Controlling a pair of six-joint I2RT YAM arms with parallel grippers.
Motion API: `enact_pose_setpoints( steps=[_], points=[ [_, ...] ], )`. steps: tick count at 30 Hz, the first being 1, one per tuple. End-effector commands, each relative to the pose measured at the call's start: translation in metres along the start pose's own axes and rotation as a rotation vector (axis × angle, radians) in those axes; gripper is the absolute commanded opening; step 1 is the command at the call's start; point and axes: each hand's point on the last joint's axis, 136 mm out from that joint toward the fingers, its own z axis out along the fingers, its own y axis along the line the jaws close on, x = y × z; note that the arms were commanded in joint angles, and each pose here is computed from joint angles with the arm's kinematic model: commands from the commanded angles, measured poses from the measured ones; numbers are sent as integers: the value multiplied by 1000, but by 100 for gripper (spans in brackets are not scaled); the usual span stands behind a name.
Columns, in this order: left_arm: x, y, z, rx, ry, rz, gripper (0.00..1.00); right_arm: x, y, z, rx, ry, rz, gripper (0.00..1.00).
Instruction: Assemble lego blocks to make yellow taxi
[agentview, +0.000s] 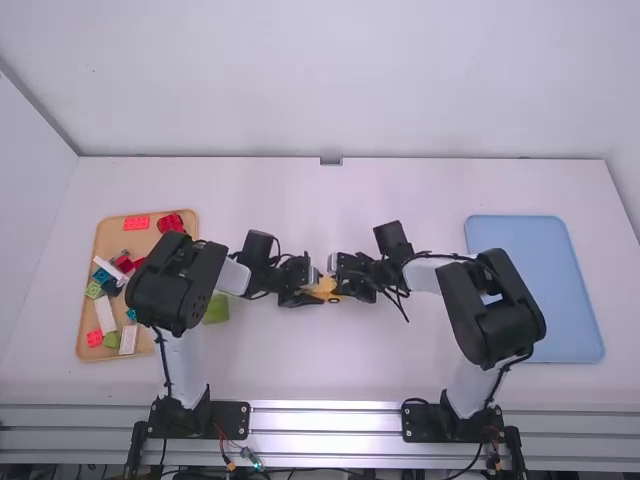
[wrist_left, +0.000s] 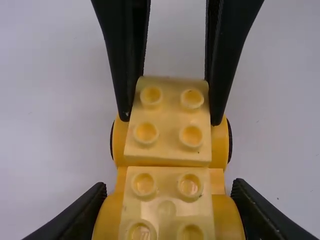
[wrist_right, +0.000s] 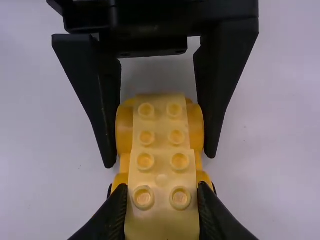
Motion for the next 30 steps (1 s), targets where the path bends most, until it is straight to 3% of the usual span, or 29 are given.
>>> enact_pose_setpoints(
  steps=[1, 3, 4, 5, 7, 9, 10, 15, 17, 20, 22, 30],
  points=[
    [6, -8, 9, 26, 21, -36, 29, -1, 11, 3, -25, 2, 16, 6],
    [6, -8, 9, 26, 21, -36, 29, -2, 11, 3, -25, -2, 12, 10],
    [6, -8, 9, 26, 21, -35, 29, -2, 10, 3, -24, -5, 11, 22],
    [6, -8, 9, 26, 21, -35, 29, -3, 10, 3, -23, -5, 11, 24],
    [6, -8, 9, 26, 21, -36, 29, -6, 6, 3, -10, -18, 30, 38],
    [6, -8, 9, 27, 21, -36, 29, -11, 3, 3, 0, -39, 42, 44],
    [6, -7, 9, 25, 21, -37, 29, -16, 0, 1, 4, -66, 42, 54],
    [6, -7, 9, 24, 24, -37, 28, -39, -2, -18, -2, -165, 18, 58],
    [6, -8, 10, 25, 26, -34, 27, -42, -5, -24, 10, -174, 15, 54],
    [12, -3, 9, 0, 58, -45, 26, -37, -7, -28, 26, -151, 35, 17],
    [15, -2, 9, -13, 80, -59, 25, -32, -3, -27, 10, -140, 49, 0],
    [12, 0, 9, -19, 81, -53, 24, -1, 5, -9, -3, -6, 111, 0]
  ],
)
